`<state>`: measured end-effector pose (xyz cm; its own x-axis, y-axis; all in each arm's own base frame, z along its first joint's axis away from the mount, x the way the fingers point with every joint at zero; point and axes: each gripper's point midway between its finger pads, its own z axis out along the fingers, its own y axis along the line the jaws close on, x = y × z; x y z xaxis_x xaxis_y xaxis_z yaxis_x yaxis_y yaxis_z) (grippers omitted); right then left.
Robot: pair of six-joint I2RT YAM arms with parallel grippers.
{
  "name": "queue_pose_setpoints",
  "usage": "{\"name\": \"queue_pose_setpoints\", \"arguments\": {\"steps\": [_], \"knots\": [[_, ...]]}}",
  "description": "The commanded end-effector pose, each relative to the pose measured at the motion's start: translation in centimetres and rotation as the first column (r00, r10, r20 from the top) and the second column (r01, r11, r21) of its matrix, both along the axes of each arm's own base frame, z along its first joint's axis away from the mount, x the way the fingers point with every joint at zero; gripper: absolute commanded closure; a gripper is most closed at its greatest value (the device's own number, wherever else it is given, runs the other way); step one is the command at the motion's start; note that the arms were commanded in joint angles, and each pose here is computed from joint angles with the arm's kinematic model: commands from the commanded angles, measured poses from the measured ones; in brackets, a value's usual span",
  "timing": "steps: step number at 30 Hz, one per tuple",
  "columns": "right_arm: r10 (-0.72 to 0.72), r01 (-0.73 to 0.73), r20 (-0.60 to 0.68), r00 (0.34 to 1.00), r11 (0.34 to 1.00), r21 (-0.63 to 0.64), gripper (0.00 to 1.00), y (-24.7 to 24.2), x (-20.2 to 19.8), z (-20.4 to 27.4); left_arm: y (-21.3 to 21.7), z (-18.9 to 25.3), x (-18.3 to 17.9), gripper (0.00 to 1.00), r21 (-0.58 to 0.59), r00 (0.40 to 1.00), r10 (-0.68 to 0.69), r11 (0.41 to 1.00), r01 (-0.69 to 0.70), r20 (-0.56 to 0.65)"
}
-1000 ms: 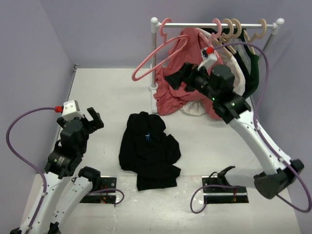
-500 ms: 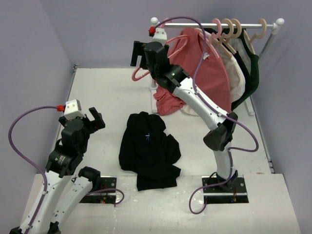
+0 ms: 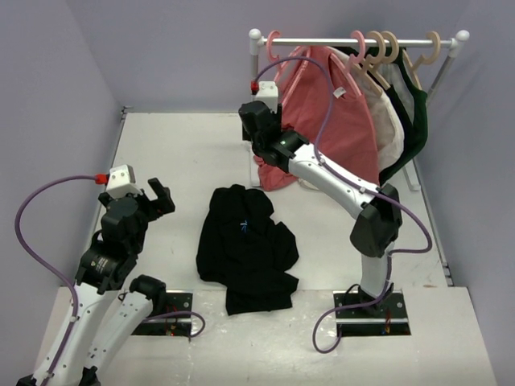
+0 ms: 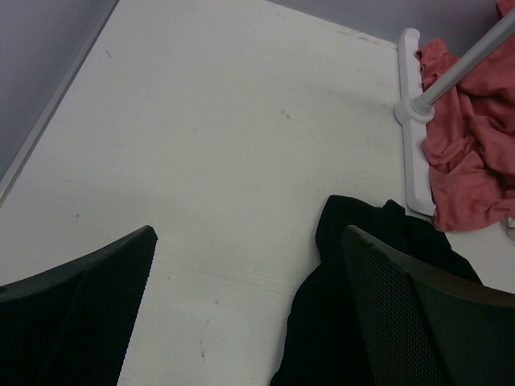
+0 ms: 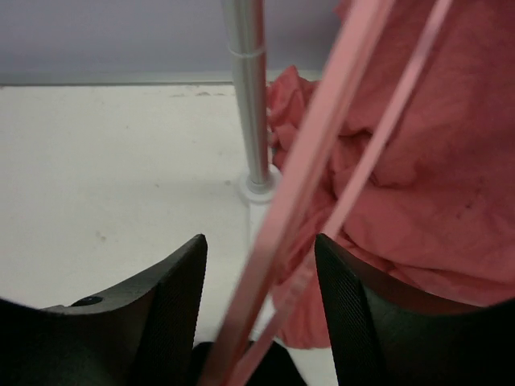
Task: Place the t-shirt on the hanger
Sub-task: Pick up the hanger from the clothesline.
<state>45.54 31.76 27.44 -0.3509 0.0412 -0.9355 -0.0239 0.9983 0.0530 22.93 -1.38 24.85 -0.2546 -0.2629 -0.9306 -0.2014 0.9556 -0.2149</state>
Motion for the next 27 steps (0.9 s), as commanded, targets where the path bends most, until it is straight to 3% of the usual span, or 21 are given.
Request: {"name": "queue_pose_setpoints", "arguments": {"steps": [1,4,10,13,17,21,27], "knots": [[-0.065,0.042,0.165,0.984,0.989,0.139,0.45,-4.0,-2.7,8.1,0.0,1.0,0.3,0.00,0.002,0.999,-0.009,1.000,0.009,0.047],[-0.068,0.049,0.162,0.984,0.992,0.118,0.59,-5.7,-3.7,7.5,0.0,1.1,0.2,0.00,0.000,0.999,-0.011,1.000,0.011,0.053],[-0.058,0.040,0.169,0.984,0.993,0.108,0.63,-7.8,-4.9,7.2,-0.1,1.1,0.2,0.00,-0.001,0.998,-0.016,1.000,0.016,0.054],[-0.058,0.041,0.165,0.985,0.994,0.103,0.74,-8.7,-5.0,7.0,-0.1,1.2,0.1,0.00,-0.002,0.998,-0.016,1.000,0.016,0.057],[-0.041,0.026,0.128,0.991,0.992,0.121,0.74,-9.6,-3.9,5.5,-0.1,1.2,0.1,0.00,-0.003,0.998,-0.015,1.000,0.015,0.060],[-0.005,-0.004,0.075,0.997,0.994,0.107,0.60,-10.0,-1.9,3.5,0.0,1.2,0.1,0.00,-0.004,0.998,-0.011,1.000,0.012,0.060],[0.113,-0.117,0.051,0.992,0.990,0.082,0.56,-9.3,-1.7,3.7,0.0,1.2,0.0,0.00,-0.003,0.998,-0.011,1.000,0.012,0.061]]}}
